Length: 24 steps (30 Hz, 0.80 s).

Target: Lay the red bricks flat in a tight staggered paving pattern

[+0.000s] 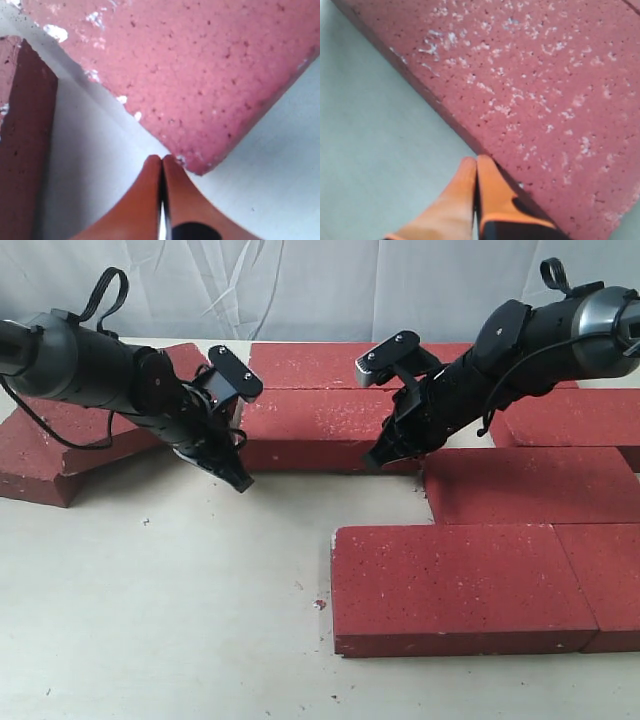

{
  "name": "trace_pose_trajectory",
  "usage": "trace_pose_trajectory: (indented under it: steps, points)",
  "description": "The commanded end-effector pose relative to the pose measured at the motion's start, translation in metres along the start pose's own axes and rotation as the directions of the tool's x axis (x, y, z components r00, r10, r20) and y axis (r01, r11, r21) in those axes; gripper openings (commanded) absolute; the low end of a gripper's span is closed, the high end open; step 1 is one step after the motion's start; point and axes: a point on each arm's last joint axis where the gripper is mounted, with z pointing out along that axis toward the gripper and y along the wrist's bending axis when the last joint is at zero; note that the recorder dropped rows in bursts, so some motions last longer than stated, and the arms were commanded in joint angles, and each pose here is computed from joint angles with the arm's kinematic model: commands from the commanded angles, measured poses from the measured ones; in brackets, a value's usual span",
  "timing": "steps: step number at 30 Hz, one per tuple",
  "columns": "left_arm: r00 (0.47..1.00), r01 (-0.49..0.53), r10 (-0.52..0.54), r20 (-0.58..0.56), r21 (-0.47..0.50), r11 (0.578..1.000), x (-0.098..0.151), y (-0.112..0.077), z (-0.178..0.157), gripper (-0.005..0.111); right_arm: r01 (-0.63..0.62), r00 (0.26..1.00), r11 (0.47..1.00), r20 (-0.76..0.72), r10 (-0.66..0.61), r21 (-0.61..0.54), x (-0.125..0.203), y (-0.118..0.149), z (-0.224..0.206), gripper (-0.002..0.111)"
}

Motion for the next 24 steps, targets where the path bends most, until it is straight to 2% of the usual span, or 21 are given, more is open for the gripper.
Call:
trace_pose_trajectory:
  steps: [1,6,11,12,14,24]
  points:
    - [1.000,-0.026,0.026,0.015,-0.017,1.000,-0.003,0.002,-0.002,0.000,0.006,1.000,1.000,-0.005,-0.006,-0.020,-0.001,0.001,-0.004,0.000]
    - [0.999,-0.036,0.036,0.010,-0.017,0.999,-0.002,0.002,-0.002,0.000,0.077,0.993,0.995,-0.082,-0.082,-0.065,0.006,0.005,-0.006,0.000]
    - [0.999,-0.038,0.038,0.018,-0.022,0.999,-0.005,0.003,-0.007,0.000,0.080,0.996,0.996,-0.044,-0.082,-0.042,-0.004,0.007,-0.027,0.000]
    - [0.999,-0.026,0.026,0.020,-0.020,0.999,-0.005,0.003,-0.007,0.000,0.080,0.996,0.996,-0.037,-0.081,-0.043,-0.006,0.008,-0.032,0.000]
    - [0.997,0.067,-0.067,0.028,-0.010,0.998,-0.006,0.002,-0.007,0.000,0.085,0.996,0.995,-0.021,-0.086,-0.043,-0.010,0.011,-0.044,0.000]
    - [0.990,0.107,-0.102,0.097,-0.048,0.993,-0.007,0.004,0.006,0.000,0.065,0.998,0.997,-0.005,-0.066,-0.039,-0.013,0.012,-0.053,0.000]
